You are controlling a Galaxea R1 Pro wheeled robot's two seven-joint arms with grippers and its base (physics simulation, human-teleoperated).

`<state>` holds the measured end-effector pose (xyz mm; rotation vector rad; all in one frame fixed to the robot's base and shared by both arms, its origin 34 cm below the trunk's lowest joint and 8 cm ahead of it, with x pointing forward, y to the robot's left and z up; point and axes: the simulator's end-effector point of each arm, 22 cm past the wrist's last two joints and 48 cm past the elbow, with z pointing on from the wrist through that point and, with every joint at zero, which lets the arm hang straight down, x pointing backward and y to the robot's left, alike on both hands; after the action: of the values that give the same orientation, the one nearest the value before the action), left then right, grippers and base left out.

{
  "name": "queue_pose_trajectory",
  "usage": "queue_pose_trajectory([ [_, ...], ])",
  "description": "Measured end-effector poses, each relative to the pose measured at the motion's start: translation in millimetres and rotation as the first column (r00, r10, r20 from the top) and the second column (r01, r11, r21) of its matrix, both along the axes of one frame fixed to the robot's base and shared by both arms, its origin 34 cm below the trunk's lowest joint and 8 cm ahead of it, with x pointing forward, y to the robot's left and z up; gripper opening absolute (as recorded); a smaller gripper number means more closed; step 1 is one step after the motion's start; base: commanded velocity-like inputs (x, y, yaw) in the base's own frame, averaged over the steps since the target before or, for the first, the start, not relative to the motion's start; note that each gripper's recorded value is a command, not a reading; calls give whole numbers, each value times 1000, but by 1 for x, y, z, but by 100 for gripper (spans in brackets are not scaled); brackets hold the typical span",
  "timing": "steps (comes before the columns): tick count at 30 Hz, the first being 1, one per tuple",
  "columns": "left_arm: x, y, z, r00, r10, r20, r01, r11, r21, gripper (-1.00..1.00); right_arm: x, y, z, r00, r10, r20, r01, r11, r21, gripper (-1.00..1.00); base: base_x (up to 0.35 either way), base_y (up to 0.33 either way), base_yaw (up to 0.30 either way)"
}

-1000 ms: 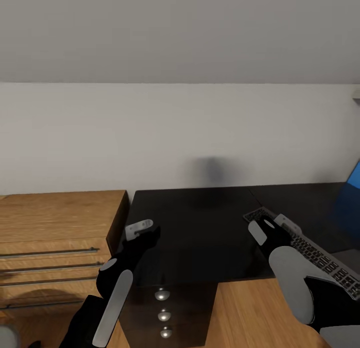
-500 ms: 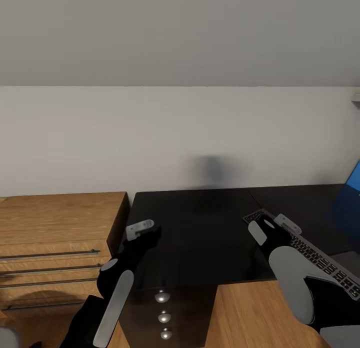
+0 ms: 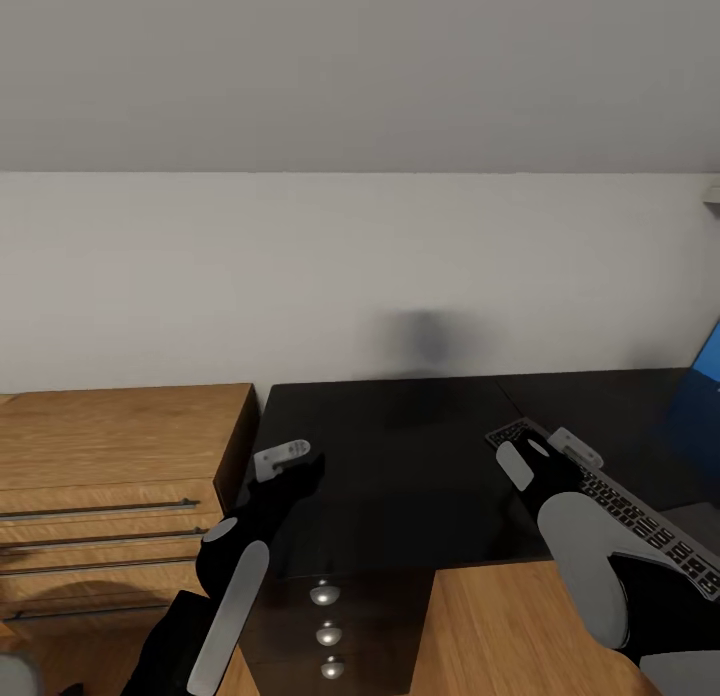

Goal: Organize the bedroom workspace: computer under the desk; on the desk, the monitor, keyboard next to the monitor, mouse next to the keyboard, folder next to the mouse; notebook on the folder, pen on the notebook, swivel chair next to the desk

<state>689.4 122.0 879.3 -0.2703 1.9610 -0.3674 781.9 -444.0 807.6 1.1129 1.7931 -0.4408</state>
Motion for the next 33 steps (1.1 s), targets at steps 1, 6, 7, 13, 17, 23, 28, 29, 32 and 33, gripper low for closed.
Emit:
queue_pose_trajectory([
  [1, 0, 0, 0, 1000, 0, 0, 0, 1000, 0, 100, 0, 0, 0, 1000, 0, 0, 0, 1000, -1, 100, 0, 0, 0],
  [6, 0, 0, 0, 1000, 0, 0, 0, 1000, 0, 100, 0, -1, 1, 1000, 3, 0, -3, 1000, -9, 100, 0, 0, 0],
  [7, 0, 0, 0, 1000, 0, 0, 0, 1000, 0, 100, 0, -1, 2, 1000, 3, 0, -3, 1000, -10, 100, 0, 0, 0],
  [13, 0, 0, 0, 1000, 0, -1, 0, 1000, 0, 100, 1, -1, 2, 1000, 4, 0, -4, 1000, -13, 100, 0, 0, 0],
  [17, 0, 0, -1, 1000, -1, -3, 1, 1000, 0, 100, 1, -1, 2, 1000, 4, 0, -4, 1000, -13, 100, 0, -57, 0],
  [23, 0, 0, -2, 1000, -1, -4, 1, 1000, 0, 100, 1, -1, 3, 1000, 3, 1, -3, 1000, -13, 100, 0, -239, 0],
  [28, 0, 0, -2, 1000, -1, -5, 1, 1000, 0, 100, 1, -1, 2, 1000, 3, 0, -3, 1000, -13, 100, 0, -225, 0],
  [29, 0, 0, -2, 1000, -1, -5, 1, 1000, 0, 100, 1, -1, 2, 1000, 3, 0, -3, 1000, -13, 100, 0, -117, 0],
  [32, 0, 0, -2, 1000, -2, -5, 2, 1000, 0, 100, 1, -1, 2, 1000, 3, 0, -3, 1000, -13, 100, 0, -47, 0],
  [33, 0, 0, -2, 1000, -1, -5, 1, 1000, 0, 100, 1, -2, 3, 1000, 4, 1, -4, 1000, -15, 100, 0, -5, 0],
])
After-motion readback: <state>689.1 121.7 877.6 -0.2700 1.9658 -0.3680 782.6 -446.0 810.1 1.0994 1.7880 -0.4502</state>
